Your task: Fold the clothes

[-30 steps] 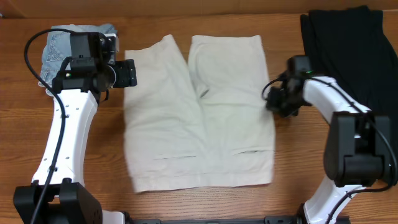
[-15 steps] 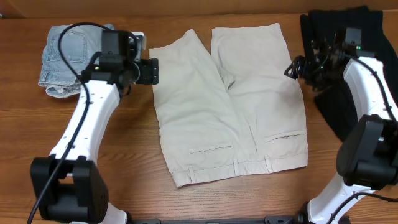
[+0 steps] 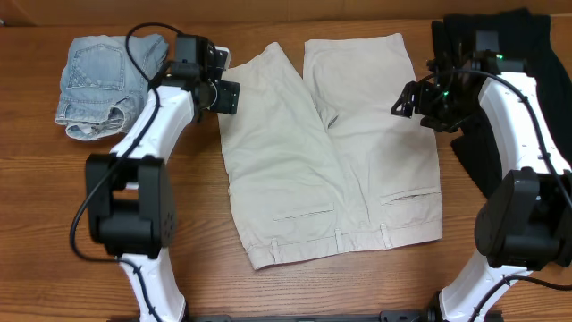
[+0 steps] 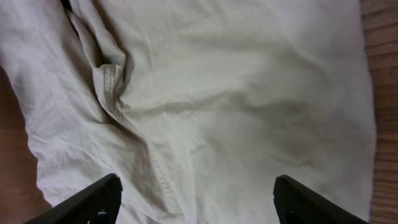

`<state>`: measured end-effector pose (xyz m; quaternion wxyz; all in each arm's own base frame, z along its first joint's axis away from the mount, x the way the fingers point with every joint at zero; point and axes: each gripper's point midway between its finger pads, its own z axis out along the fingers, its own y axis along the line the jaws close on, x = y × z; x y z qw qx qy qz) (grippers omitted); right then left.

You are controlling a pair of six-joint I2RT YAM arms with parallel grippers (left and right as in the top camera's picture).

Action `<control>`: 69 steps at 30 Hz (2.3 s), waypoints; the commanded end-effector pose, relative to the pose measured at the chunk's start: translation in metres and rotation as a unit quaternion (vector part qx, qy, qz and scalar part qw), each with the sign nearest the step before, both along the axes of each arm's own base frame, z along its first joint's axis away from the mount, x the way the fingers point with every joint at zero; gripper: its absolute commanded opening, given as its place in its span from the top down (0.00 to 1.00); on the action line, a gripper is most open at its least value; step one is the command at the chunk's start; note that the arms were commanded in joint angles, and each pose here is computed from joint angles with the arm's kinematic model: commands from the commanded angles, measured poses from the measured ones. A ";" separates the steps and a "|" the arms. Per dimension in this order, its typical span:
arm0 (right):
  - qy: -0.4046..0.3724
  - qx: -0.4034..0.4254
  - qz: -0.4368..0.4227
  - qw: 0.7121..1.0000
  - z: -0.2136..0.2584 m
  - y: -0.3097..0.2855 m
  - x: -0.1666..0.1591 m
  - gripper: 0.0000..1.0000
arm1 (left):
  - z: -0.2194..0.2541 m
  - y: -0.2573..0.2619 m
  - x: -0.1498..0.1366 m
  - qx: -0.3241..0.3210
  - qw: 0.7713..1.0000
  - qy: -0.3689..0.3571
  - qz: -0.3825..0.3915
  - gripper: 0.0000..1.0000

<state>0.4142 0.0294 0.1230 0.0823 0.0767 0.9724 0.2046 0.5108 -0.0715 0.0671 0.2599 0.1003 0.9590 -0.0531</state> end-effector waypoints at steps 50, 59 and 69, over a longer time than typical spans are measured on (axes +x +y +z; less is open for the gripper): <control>0.054 -0.010 -0.053 0.997 0.004 -0.004 -0.018 0.15 | 0.074 0.103 -0.090 0.133 0.938 0.272 0.168 0.22; 0.180 -0.054 -0.087 0.978 -0.066 -0.015 -0.082 0.24 | 0.140 0.011 -0.015 0.120 0.989 0.065 0.062 0.11; 0.225 -0.053 -0.096 0.968 -0.114 -0.011 -0.121 0.37 | 0.144 0.003 -0.007 0.115 0.991 0.043 0.057 0.11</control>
